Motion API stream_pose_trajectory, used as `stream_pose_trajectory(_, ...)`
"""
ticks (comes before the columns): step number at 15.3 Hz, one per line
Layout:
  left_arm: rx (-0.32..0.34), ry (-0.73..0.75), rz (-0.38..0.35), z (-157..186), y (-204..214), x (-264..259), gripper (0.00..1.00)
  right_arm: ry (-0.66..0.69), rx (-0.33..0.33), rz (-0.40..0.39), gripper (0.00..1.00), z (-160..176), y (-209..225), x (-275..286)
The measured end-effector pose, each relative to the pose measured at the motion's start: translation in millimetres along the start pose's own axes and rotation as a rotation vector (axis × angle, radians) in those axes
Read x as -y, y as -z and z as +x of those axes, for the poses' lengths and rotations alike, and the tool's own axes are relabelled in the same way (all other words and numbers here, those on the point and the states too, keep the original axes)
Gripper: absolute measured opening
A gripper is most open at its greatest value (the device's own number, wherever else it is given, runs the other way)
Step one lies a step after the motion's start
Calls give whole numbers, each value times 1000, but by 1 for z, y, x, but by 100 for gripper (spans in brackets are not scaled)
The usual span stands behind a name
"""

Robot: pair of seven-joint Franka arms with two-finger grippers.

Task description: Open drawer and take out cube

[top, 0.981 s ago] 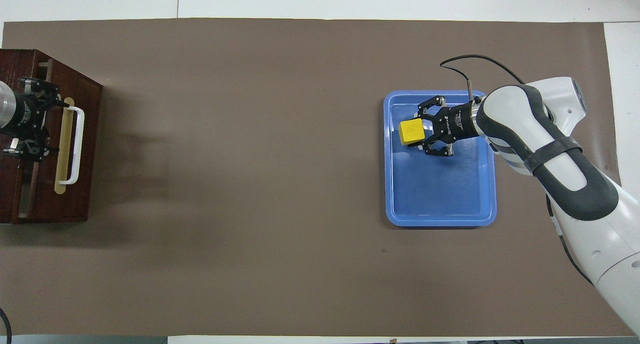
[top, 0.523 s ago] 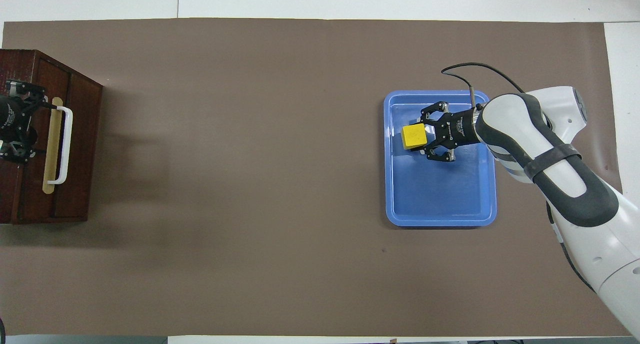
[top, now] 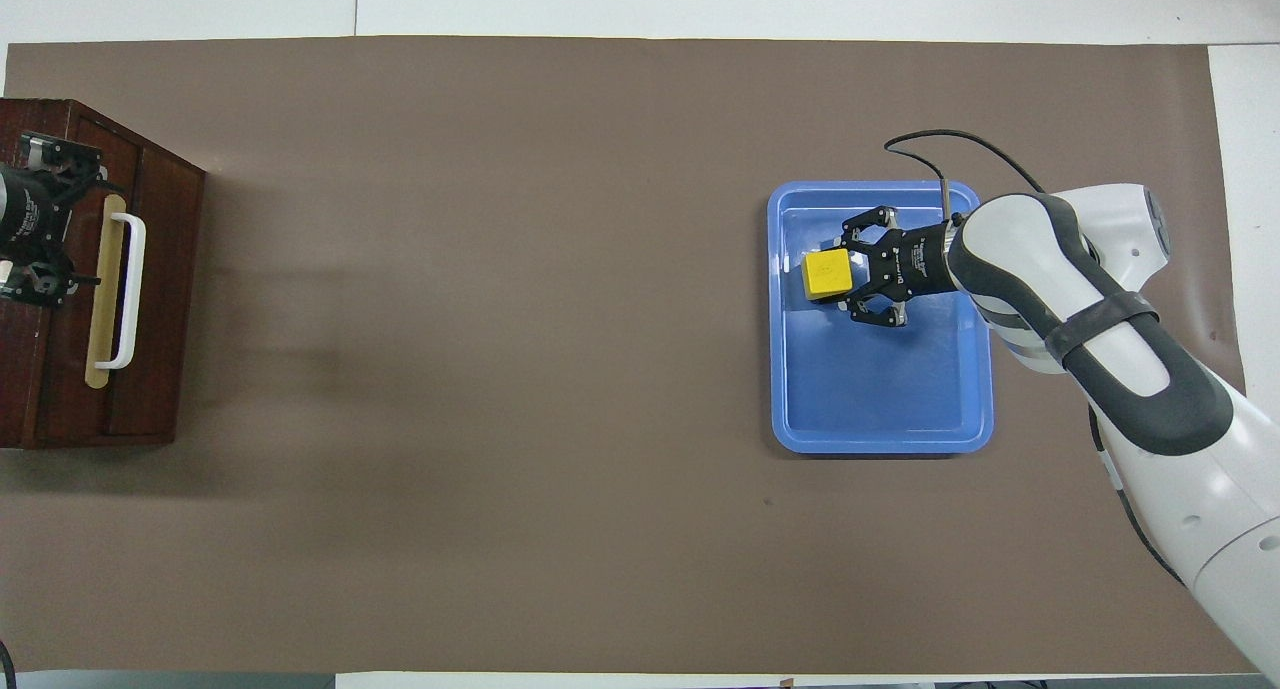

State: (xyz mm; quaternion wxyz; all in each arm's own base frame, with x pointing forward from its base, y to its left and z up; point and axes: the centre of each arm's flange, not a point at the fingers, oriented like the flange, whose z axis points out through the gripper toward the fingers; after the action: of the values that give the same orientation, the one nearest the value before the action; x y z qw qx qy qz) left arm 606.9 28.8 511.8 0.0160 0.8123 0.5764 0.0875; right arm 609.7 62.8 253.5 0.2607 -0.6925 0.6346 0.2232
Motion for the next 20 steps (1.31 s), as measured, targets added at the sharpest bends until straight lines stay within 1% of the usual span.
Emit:
stream_pose_trajectory(2, -19, -24, -49, -14, 33, -6, 100, 3, 1, -3, 56, -3, -2, -1)
stream_pose_trajectory(4, -27, -64, -74, -28, 51, -10, 100, 6, 1, -5, 60, -4, -3, -1)
stream_pose_trajectory(5, -27, -104, -79, -37, 55, -12, 100, 6, 2, -5, 67, -5, -3, -1)
stream_pose_trajectory(7, -19, -236, -61, -55, 57, -15, 100, 8, 2, -3, 84, -6, -2, -1)
stream_pose_trajectory(9, -7, -401, -31, -68, 60, -14, 100, 10, 2, -1, 85, -7, 0, -1)
stream_pose_trajectory(11, 10, -603, 4, -75, 68, -11, 100, 12, 9, 0, 85, -11, 3, 2)
stream_pose_trajectory(13, 35, -764, 9, -83, 78, -8, 100, -7, 32, -2, 85, -24, 14, 11)
stream_pose_trajectory(15, 69, -901, 15, -96, 83, -4, 100, -7, 45, 0, 86, -42, 36, 23)
stream_pose_trajectory(17, 104, -1027, 49, -111, 83, 2, 100, 33, 28, -14, 87, -63, 62, 30)
stream_pose_trajectory(18, 127, -1093, 70, -117, 82, 6, 100, 63, 8, -20, 89, -75, 77, 32)
stream_pose_trajectory(19, 148, -1158, 88, -120, 82, 10, 100, 98, -15, -22, 100, -89, 93, 32)
stream_pose_trajectory(20, 162, -1207, 96, -119, 81, 13, 100, 129, -31, -25, 100, -103, 110, 30)
